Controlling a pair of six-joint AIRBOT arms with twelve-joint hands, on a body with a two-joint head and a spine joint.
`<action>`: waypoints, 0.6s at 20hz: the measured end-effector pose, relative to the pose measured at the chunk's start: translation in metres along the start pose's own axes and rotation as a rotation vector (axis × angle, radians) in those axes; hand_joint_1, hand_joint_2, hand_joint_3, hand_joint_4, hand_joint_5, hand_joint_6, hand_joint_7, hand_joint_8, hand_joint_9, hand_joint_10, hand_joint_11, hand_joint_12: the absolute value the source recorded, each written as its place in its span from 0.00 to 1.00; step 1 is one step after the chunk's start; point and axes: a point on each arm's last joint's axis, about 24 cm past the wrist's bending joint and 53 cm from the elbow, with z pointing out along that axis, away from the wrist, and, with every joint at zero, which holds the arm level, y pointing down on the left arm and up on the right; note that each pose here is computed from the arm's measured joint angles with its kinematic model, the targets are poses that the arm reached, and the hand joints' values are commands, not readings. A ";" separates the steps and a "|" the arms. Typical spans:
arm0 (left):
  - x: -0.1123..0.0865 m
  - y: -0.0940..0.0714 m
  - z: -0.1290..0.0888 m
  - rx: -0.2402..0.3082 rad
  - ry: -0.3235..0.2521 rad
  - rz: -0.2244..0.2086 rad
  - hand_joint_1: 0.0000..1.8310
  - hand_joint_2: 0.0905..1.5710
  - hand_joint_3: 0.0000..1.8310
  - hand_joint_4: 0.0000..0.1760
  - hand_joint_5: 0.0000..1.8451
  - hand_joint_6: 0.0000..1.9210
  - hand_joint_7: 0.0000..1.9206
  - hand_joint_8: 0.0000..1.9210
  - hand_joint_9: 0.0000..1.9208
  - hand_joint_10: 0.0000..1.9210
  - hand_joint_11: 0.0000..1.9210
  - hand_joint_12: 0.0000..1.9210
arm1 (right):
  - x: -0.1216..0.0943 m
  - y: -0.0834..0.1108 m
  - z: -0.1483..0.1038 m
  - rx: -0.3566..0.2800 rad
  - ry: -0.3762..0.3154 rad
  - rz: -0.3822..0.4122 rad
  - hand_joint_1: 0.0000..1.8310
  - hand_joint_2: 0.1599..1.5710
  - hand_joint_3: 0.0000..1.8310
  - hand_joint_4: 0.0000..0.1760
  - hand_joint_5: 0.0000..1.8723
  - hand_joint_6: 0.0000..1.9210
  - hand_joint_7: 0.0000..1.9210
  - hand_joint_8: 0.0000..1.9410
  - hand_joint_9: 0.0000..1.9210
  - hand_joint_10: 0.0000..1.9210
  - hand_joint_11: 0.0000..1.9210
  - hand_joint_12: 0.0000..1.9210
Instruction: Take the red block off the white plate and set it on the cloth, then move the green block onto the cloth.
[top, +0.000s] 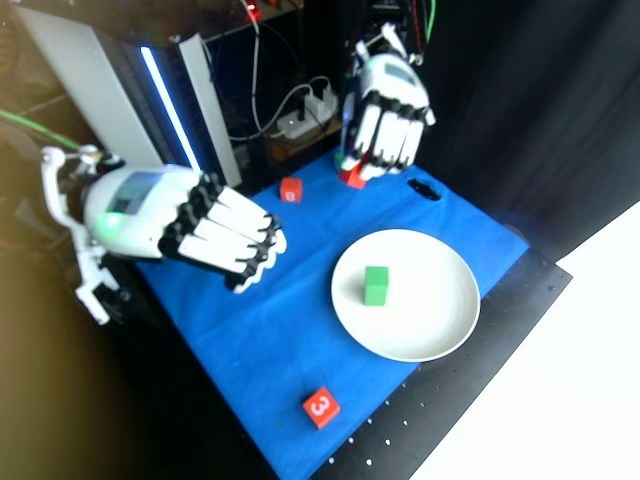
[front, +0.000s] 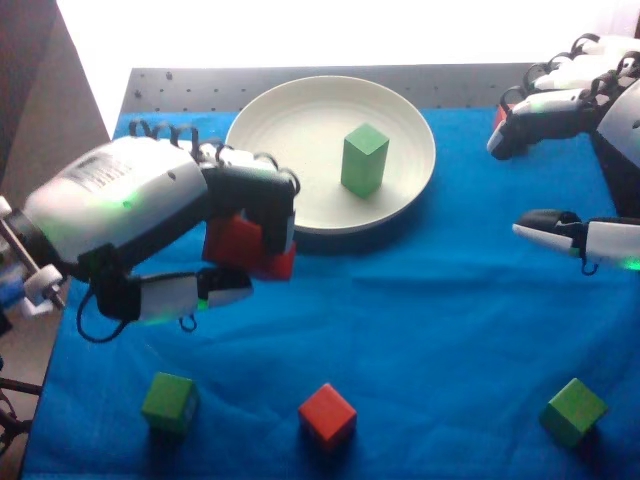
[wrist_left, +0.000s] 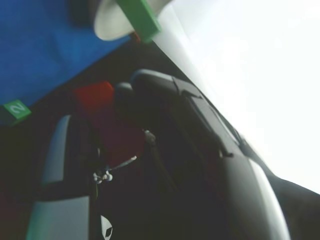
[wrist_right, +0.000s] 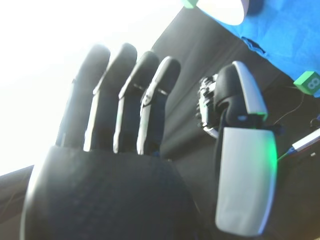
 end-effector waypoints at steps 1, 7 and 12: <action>0.005 0.001 -0.001 -0.007 0.015 -0.002 0.72 0.80 0.00 0.00 0.35 0.74 0.35 0.76 0.34 0.82 0.21 0.79 | 0.000 0.000 0.000 0.000 0.000 0.000 0.51 0.55 0.06 0.00 0.39 0.32 0.32 0.53 0.28 0.66 0.21 0.89; 0.015 0.000 -0.002 -0.012 0.051 -0.003 0.43 0.68 0.00 0.01 0.33 0.08 0.31 0.04 0.23 0.18 0.01 0.65 | 0.000 0.000 0.000 0.001 0.001 0.000 0.53 0.54 0.08 0.00 0.37 0.38 0.32 0.55 0.30 0.67 0.23 0.89; 0.010 0.001 -0.004 -0.012 0.031 -0.006 0.37 0.66 0.00 0.38 0.29 0.00 0.21 0.00 0.20 0.04 0.00 0.60 | 0.000 0.000 0.000 0.001 0.000 0.000 0.56 0.52 0.07 0.00 0.37 0.36 0.32 0.54 0.30 0.66 0.23 0.88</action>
